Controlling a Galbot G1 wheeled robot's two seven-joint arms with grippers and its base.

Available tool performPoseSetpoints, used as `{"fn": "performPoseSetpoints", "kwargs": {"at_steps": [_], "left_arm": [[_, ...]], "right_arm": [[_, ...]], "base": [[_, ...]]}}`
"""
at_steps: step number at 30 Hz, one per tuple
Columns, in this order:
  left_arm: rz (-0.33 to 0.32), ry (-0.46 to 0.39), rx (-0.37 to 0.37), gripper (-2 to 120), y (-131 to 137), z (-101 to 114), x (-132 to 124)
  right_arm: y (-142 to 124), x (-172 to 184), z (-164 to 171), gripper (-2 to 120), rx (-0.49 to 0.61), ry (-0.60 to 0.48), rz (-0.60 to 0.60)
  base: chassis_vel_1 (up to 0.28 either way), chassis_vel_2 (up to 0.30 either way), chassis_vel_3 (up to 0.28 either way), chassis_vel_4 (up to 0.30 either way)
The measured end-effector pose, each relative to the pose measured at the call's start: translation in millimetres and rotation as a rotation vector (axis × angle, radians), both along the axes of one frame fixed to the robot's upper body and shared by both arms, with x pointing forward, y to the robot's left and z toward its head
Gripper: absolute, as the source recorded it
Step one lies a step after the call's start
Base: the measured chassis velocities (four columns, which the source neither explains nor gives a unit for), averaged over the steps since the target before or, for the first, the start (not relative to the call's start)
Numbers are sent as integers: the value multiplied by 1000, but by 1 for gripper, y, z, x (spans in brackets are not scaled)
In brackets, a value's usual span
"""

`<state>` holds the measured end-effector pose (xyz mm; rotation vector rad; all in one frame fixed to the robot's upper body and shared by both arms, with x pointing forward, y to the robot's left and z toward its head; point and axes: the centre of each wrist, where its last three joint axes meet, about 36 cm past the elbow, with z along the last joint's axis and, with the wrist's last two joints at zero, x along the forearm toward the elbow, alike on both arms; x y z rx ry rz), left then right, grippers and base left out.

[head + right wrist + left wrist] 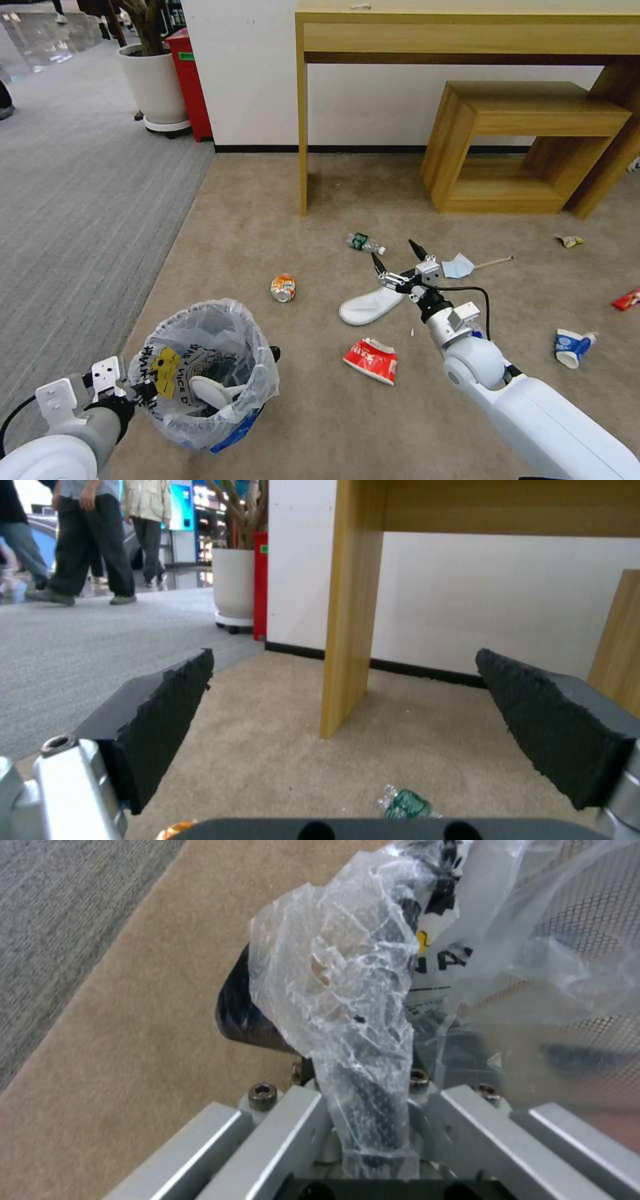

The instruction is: Pick up the trash bin and place the garbage on the floor into it.

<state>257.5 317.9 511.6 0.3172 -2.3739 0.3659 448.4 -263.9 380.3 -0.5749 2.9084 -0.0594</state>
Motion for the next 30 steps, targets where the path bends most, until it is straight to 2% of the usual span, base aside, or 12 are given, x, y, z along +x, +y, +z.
{"fn": "performPoseSetpoints", "kwargs": {"at_steps": [12, 22, 27, 28, 29, 30], "left_arm": [[0, 1, -2, 1, 0, -1, 0], [2, 4, -3, 1, 0, -2, 0], [4, 4, -3, 1, 0, -3, 1], [4, 5, -4, 1, 0, -3, 1], [6, 5, -4, 1, 0, -4, 1], [6, 5, -4, 1, 0, -4, 1]], "right_arm": [[0, 0, -4, 100, 0, -11, 3], [-5, 1, -6, 100, -9, -24, 25], [-23, 4, -6, 100, -9, -28, 149], [-27, 4, -6, 100, -4, -27, 185], [-38, 2, -6, 100, 6, -28, 280], [-38, 2, -6, 100, 6, -28, 280]], "base": [[-95, 92, 91, -90], [-13, 23, 15, -17], [0, 0, 0, 0], [0, 0, 0, 0], [0, 0, 0, 0], [0, 0, 0, 0]]}}
